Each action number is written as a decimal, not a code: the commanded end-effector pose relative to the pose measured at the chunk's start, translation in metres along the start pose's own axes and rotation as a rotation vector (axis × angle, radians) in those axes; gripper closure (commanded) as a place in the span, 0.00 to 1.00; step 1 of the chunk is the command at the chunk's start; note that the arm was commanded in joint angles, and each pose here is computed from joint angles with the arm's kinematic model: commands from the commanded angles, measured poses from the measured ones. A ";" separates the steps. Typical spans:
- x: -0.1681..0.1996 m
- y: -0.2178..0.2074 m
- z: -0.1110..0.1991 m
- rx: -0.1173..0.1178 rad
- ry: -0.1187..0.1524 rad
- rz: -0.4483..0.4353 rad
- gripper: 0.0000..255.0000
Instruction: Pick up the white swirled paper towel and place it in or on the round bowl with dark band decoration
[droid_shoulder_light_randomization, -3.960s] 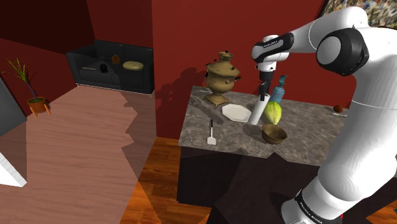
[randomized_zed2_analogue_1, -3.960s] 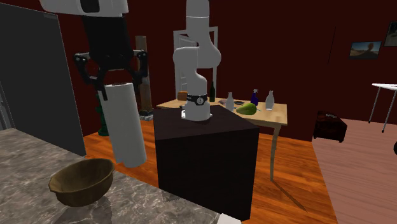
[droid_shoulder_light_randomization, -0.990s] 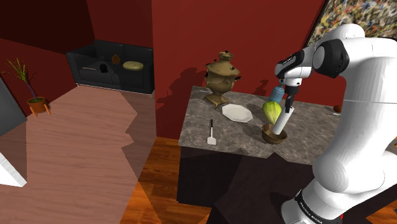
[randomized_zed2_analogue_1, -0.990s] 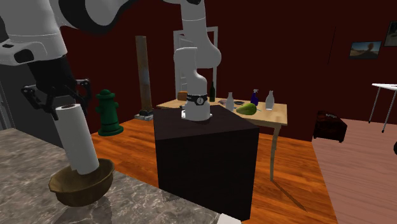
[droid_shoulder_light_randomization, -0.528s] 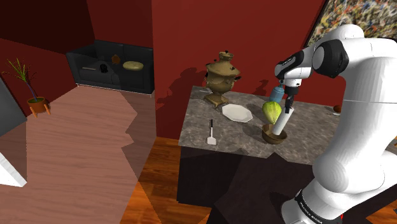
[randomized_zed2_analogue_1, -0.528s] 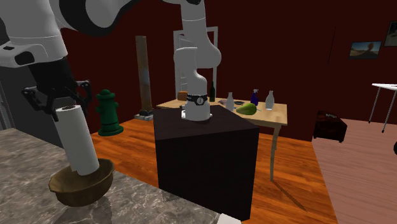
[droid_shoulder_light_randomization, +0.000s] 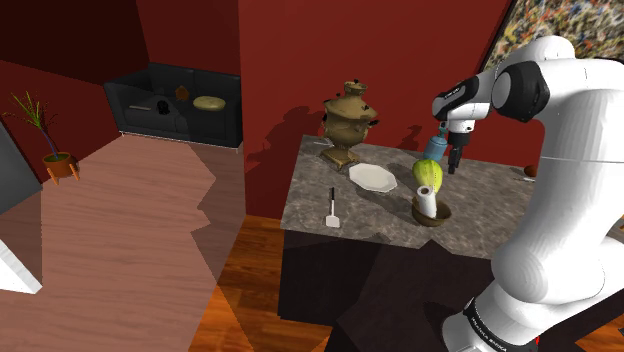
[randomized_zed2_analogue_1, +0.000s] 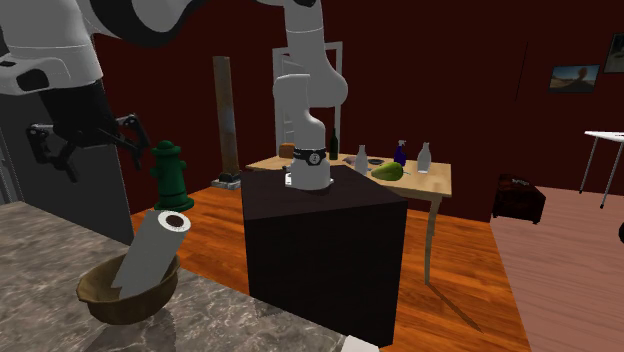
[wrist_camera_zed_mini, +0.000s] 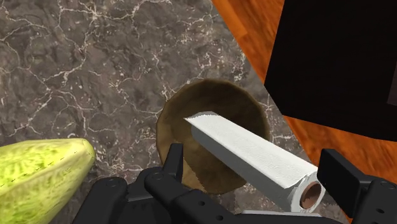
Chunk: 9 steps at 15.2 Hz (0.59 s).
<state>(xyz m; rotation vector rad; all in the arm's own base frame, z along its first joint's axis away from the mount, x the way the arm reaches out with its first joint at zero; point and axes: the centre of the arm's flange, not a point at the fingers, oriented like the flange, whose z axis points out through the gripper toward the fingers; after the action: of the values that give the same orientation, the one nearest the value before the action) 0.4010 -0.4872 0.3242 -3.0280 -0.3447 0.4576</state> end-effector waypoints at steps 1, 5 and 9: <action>0.000 0.000 -0.026 0.001 0.000 0.000 0.00; 0.000 0.000 -0.036 0.001 0.000 0.000 0.00; 0.000 0.000 -0.036 0.001 0.000 0.000 0.00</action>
<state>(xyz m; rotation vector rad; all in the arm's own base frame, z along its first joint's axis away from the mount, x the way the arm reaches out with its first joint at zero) 0.4116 -0.4880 0.3585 -3.0274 -0.3447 0.4578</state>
